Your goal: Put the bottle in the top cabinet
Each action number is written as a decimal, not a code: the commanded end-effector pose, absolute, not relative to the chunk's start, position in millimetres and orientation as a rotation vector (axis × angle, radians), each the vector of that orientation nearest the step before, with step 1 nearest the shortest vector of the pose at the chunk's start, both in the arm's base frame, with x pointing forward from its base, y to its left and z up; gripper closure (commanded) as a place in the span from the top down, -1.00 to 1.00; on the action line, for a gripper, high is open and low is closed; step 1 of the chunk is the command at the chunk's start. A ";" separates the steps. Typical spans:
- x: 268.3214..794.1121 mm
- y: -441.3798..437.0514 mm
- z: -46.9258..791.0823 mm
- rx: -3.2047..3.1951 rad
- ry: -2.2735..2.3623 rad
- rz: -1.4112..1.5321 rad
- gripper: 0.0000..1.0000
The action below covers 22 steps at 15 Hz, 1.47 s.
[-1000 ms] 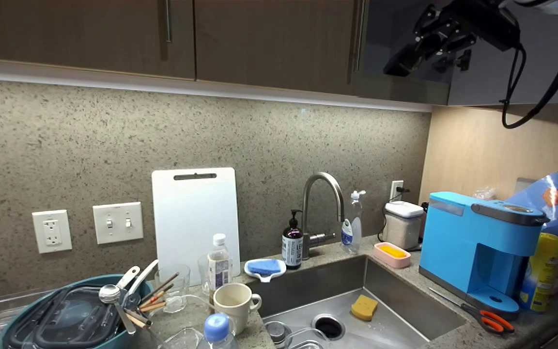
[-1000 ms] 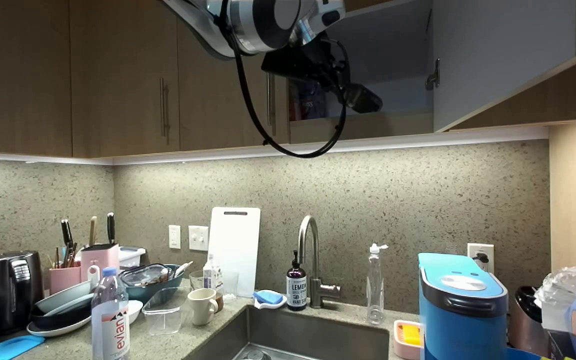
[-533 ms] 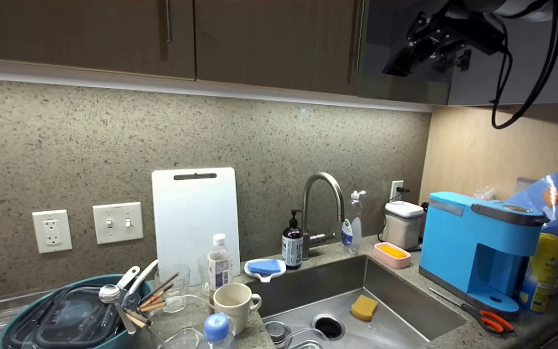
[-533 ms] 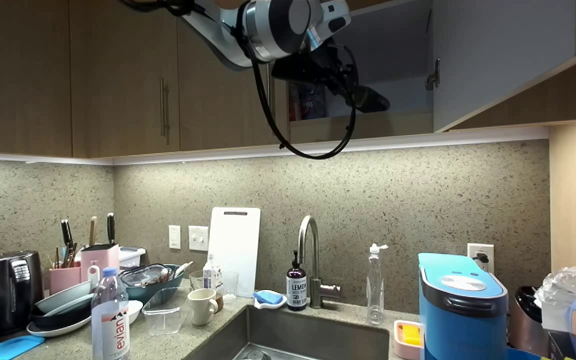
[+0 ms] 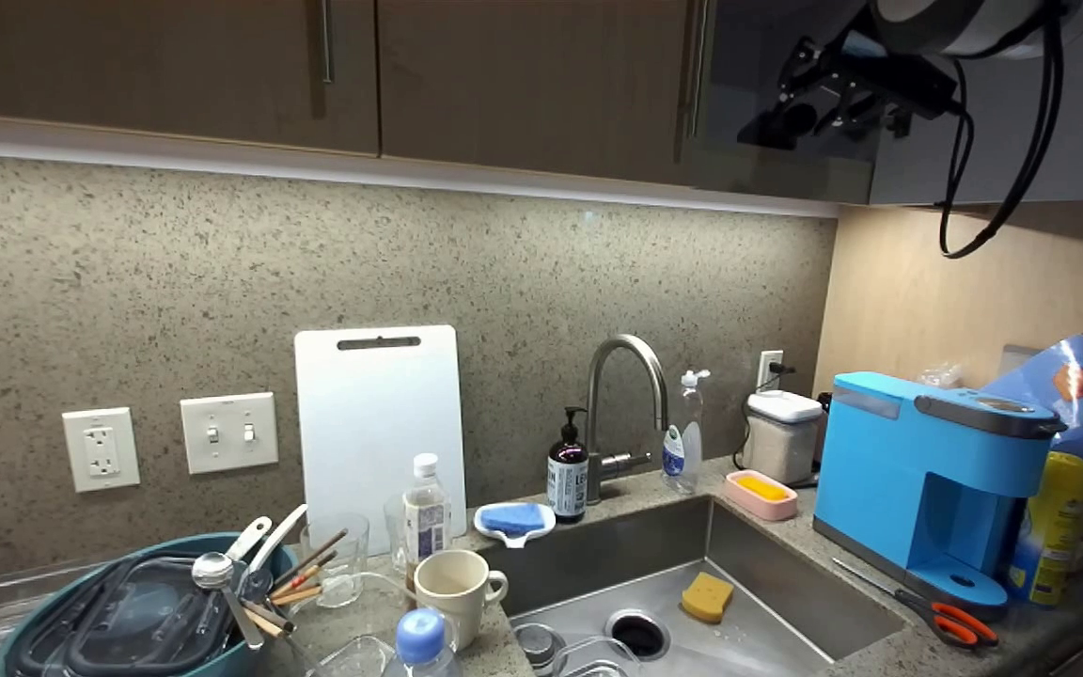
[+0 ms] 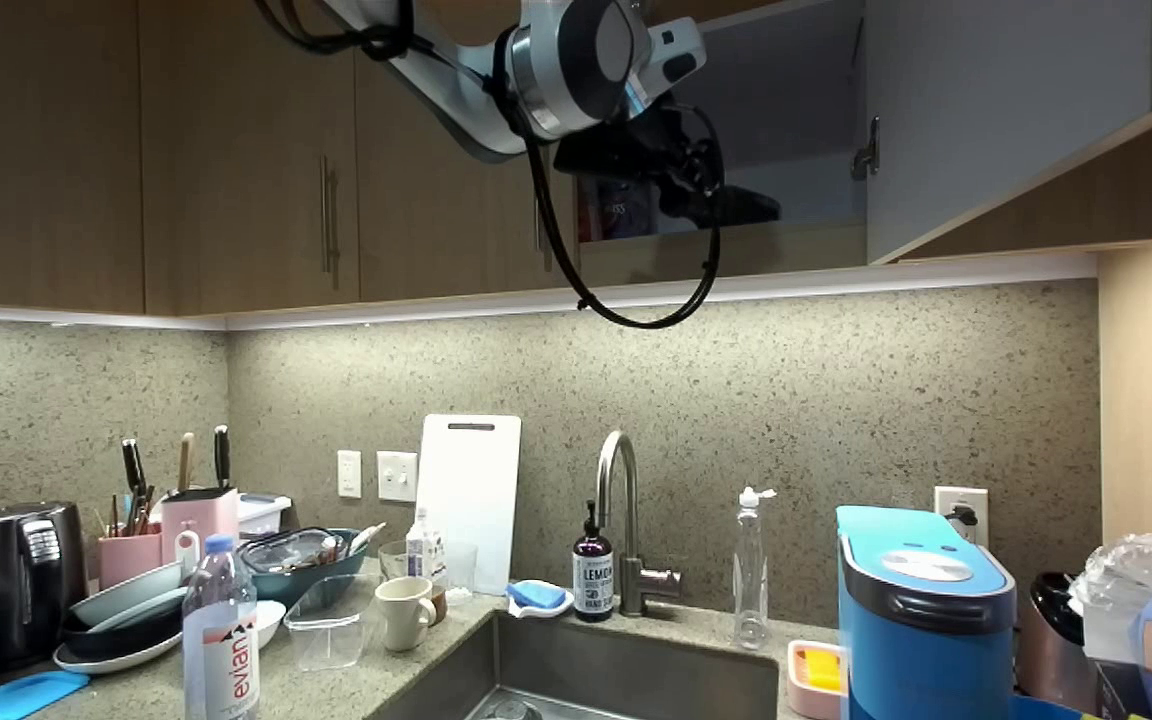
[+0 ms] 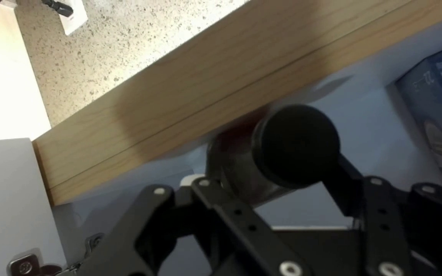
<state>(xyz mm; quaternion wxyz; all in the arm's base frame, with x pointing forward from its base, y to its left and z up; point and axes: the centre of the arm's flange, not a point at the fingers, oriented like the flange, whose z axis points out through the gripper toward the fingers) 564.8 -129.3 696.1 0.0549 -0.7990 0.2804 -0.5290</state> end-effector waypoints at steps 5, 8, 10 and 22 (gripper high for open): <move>559.3 -122.6 703.8 -2.402 0.846 -1.632 1.00; 562.1 -126.7 702.2 -2.425 0.846 -1.627 1.00; 560.7 -127.4 703.9 -2.424 0.850 -1.633 1.00; 560.6 -127.5 704.0 -2.424 0.850 -1.634 1.00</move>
